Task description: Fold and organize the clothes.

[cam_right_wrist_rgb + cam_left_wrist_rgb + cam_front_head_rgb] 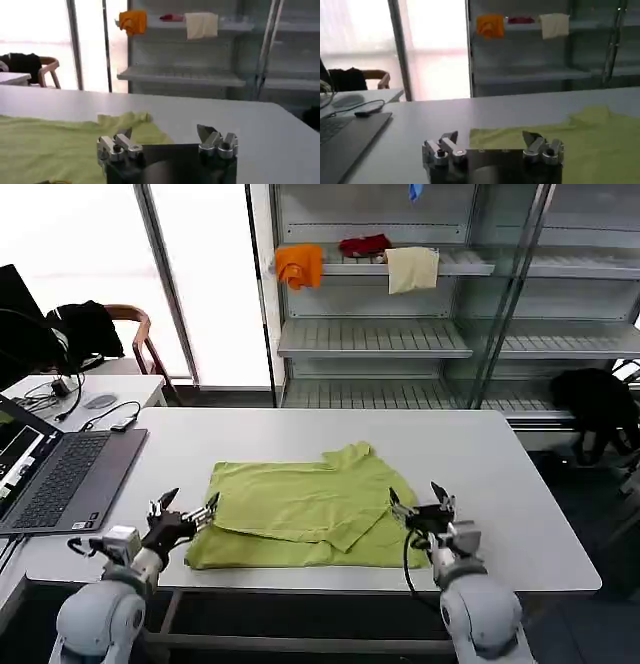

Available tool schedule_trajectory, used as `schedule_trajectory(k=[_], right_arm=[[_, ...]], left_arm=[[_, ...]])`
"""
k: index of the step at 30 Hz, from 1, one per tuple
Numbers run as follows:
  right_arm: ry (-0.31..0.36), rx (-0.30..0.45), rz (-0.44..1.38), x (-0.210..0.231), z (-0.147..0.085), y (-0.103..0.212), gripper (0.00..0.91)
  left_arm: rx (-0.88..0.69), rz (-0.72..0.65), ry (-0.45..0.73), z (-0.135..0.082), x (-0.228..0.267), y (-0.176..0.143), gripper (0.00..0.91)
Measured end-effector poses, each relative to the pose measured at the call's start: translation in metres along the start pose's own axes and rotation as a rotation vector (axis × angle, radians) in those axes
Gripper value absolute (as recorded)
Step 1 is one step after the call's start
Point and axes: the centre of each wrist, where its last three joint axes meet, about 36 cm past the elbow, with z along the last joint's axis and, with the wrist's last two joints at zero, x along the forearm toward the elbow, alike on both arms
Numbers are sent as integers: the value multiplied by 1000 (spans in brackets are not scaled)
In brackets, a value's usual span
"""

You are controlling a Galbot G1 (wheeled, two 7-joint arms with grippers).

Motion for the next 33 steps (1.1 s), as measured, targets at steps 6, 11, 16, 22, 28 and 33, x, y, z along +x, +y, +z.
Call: schedule_trajectory(k=[6,11,16,22,28,33], right_arm=[[29,-24,0,-60,-10,2,907],[63,-35,0,-102,-17,9,907],[103,-33,6,-135,-20,17,907],[154,-17,9,-162,-17,22,907],[203,9,14,-176,-8,20,907],[221,23,15,-183,-5,20,907]], left_arm=[[17,23,3,-12,-46,12,907],[26,35,29,-16,-82,19,907],[26,44,62,-16,-110,26,907],[25,52,111,-7,-133,32,907],[11,45,149,-1,-147,39,907],[3,38,172,1,-156,46,877]])
